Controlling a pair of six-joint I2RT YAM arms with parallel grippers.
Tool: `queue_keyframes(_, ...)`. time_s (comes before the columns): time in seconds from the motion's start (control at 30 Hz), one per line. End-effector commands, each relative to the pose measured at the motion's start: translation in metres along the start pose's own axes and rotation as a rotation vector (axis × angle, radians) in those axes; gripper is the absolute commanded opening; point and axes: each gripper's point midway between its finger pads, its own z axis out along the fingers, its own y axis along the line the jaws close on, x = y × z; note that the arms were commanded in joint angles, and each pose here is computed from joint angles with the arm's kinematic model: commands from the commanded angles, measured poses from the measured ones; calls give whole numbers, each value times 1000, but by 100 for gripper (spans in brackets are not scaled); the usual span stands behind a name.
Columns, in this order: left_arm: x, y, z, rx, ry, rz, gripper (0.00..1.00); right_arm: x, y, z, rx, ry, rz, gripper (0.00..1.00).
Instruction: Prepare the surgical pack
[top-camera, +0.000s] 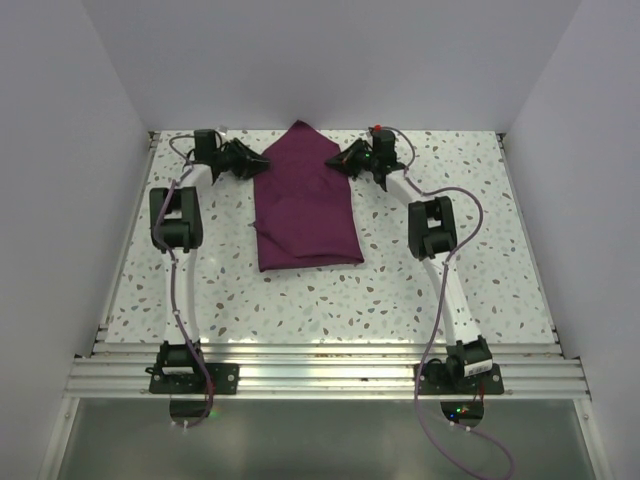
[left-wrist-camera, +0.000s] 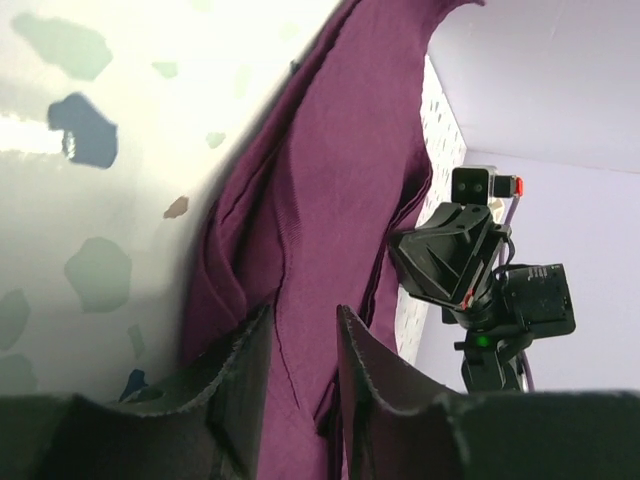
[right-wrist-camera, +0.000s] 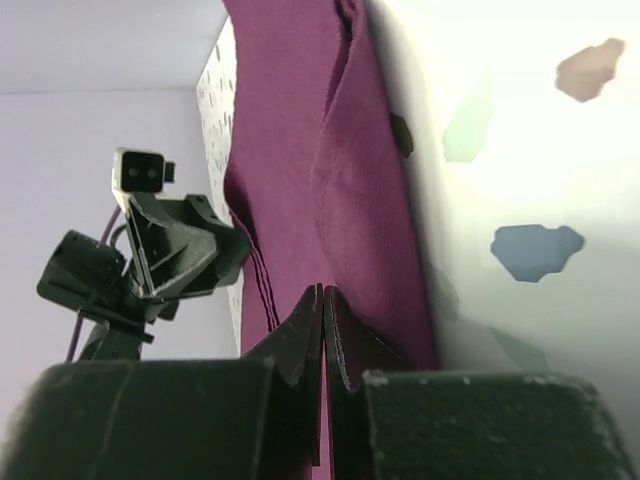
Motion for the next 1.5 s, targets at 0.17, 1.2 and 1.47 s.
queue_keyframes(0.17,-7,-83,-53,60,-71,202,39,-3,90,-47,-109,50,-187,0)
queue_keyframes(1.2,139,21,-69,-232,217,120,20,122,7,-99,68,396,-152,0)
queue_keyframes(1.47,153,20,-78,-243,242,137,20,148,5,-118,81,437,-152,0)
